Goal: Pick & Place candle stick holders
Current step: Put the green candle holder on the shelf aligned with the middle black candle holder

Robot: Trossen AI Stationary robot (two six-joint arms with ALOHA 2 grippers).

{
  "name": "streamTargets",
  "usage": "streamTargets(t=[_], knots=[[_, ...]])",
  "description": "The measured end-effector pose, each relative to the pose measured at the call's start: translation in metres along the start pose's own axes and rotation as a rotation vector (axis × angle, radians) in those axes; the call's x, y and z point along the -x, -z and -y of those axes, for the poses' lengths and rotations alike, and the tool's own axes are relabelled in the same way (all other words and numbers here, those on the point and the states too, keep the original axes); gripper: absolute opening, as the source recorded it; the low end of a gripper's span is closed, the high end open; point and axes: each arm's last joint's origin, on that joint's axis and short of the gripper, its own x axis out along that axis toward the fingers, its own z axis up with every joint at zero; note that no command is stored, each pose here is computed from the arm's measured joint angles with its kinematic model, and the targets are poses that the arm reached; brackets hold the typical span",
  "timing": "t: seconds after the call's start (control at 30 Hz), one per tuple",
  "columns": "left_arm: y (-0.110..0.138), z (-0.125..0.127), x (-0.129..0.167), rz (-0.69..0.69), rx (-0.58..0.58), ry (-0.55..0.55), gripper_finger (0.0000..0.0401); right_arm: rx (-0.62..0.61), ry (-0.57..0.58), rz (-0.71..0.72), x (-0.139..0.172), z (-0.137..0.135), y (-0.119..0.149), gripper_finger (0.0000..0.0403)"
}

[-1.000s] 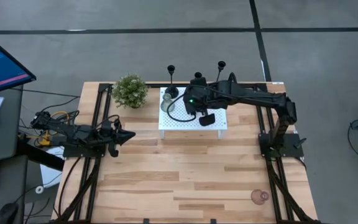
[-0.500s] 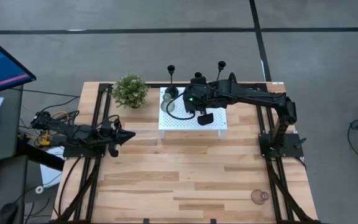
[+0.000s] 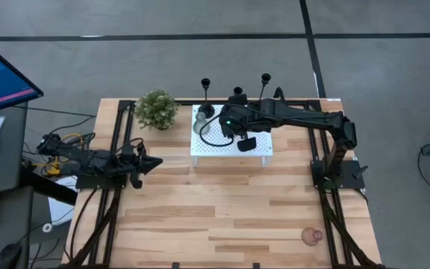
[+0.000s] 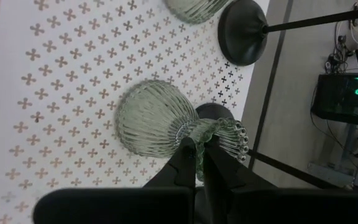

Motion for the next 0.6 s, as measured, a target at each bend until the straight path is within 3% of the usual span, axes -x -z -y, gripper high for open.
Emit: streamTargets(t=[0.2, 0.6], knots=[[0.0000, 0.0000, 0.0000, 0.000, 0.000, 0.000, 0.0012, 0.013, -0.006, -0.001, 0.0015, -0.0036, -0.0013, 0.0010], [0.0000, 0.0000, 0.0000, 0.000, 0.000, 0.000, 0.0012, 0.015, -0.017, 0.006, 0.0006, -0.0050, -0.0025, 0.0096]])
